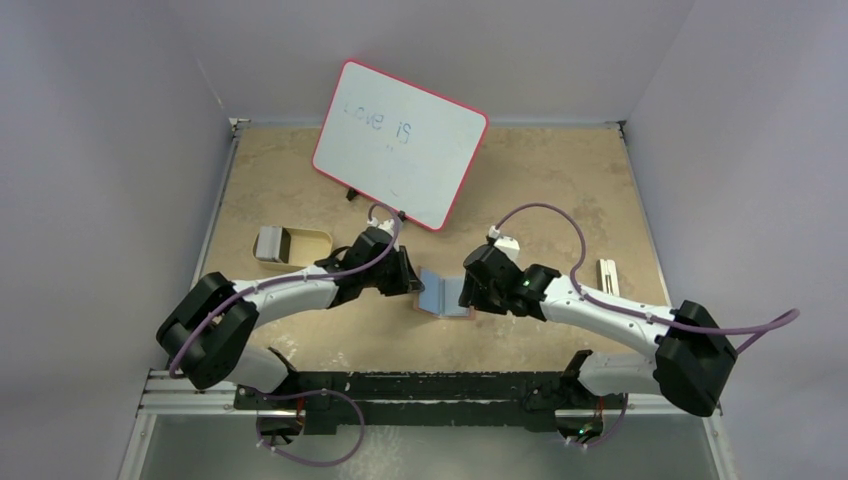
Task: Put the credit cards into the card holder
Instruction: Turn over the card slot in the card holder, then pick up the credit card from the storage box.
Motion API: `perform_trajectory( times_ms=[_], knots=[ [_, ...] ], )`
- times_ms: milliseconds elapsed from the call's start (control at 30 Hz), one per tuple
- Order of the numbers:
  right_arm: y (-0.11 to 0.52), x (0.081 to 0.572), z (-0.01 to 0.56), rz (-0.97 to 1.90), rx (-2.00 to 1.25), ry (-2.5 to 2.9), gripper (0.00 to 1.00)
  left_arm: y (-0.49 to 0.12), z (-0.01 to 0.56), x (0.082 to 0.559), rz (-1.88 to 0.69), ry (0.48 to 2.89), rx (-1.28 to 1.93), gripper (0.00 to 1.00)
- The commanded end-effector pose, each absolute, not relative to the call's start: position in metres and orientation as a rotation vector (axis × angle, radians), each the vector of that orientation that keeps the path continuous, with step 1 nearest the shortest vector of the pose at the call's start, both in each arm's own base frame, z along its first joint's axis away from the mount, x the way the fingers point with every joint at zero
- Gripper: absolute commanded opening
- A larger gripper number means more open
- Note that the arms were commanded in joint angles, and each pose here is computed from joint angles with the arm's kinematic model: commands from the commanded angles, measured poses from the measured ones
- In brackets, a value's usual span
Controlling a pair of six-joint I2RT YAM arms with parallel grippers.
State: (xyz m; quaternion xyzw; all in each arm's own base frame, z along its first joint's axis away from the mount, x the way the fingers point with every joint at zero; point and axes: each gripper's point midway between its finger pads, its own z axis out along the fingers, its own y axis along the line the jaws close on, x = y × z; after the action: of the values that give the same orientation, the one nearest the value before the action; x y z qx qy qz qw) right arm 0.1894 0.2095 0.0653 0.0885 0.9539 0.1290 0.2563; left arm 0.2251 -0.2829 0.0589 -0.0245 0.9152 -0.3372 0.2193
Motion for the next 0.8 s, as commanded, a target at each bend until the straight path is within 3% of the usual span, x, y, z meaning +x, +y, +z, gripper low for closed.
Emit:
perform_trajectory(
  times_ms=[0, 333, 433, 767],
  knots=[
    [0.217, 0.202, 0.093, 0.396, 0.252, 2.521, 0.57, -0.291, 0.079, 0.241, -0.937, 2.462, -0.058, 0.21],
    [0.249, 0.219, 0.119, 0.579, 0.123, 2.405, 0.57, -0.245, 0.106, 0.269, -0.55, 2.391, -0.036, 0.46],
    [0.256, 0.216, 0.117, 0.612, 0.078, 2.417, 0.57, -0.226, 0.118, 0.281, -0.4, 2.37, -0.017, 0.58],
    [0.272, 0.216, 0.128, 0.718, -0.001, 2.378, 0.57, -0.125, 0.156, 0.314, 0.111, 2.323, -0.033, 0.63]
  ],
)
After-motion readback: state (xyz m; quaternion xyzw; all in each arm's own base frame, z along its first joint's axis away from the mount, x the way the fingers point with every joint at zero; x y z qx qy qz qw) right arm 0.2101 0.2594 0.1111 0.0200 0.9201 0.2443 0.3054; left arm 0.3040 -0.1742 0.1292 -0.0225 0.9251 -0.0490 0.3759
